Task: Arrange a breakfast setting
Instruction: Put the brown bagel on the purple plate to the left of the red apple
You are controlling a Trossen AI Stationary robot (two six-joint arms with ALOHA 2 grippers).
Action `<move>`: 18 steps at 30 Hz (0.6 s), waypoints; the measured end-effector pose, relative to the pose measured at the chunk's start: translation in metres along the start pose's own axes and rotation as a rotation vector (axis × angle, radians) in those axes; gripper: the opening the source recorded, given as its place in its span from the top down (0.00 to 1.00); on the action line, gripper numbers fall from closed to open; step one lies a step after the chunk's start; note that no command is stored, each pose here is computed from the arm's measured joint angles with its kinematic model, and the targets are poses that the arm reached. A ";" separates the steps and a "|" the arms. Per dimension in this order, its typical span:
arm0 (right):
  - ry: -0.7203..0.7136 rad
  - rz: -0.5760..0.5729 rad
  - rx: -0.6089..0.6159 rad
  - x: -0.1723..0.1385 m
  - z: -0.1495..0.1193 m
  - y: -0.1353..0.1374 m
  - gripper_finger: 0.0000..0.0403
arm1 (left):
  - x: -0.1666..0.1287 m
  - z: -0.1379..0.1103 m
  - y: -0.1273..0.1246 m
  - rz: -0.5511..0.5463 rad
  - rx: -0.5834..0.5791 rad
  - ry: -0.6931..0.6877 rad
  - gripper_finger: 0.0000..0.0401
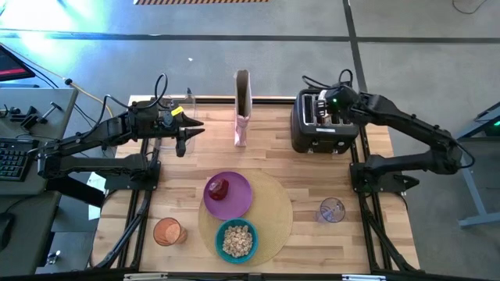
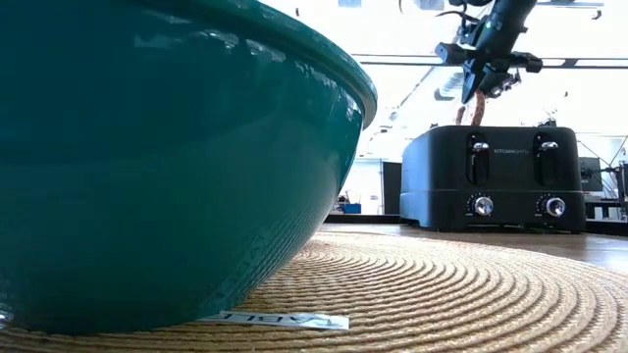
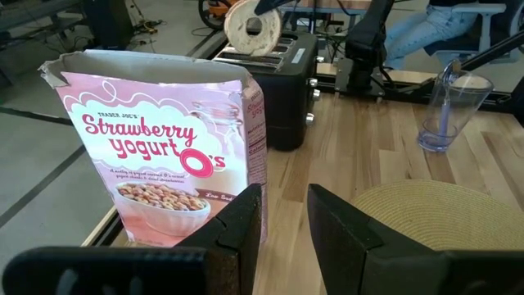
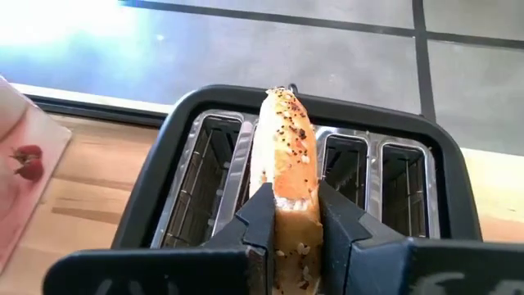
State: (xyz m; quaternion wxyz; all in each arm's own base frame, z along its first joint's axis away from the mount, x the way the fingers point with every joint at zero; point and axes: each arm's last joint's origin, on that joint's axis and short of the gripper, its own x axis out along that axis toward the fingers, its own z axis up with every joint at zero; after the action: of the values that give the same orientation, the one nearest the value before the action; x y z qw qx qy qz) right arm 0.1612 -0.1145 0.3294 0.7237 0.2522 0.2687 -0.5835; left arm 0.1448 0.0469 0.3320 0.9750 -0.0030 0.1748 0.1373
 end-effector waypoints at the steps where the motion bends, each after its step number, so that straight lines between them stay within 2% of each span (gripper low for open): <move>1: -0.003 0.009 -0.002 -0.002 0.000 0.000 0.91 | 0.000 0.000 0.000 0.000 0.000 0.000 0.78; 10: -0.007 0.181 -0.023 -0.024 -0.014 0.019 0.91 | 0.000 0.000 0.000 0.000 0.000 0.000 0.78; 18: 0.062 0.382 -0.091 -0.041 -0.042 0.058 0.91 | 0.000 0.000 0.000 0.000 0.000 0.000 0.78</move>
State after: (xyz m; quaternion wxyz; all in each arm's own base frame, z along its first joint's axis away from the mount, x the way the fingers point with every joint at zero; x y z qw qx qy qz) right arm 0.2065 -0.0457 0.3302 0.8232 0.2836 0.2642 -0.4148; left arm 0.1448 0.0470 0.3320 0.9750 -0.0031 0.1747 0.1375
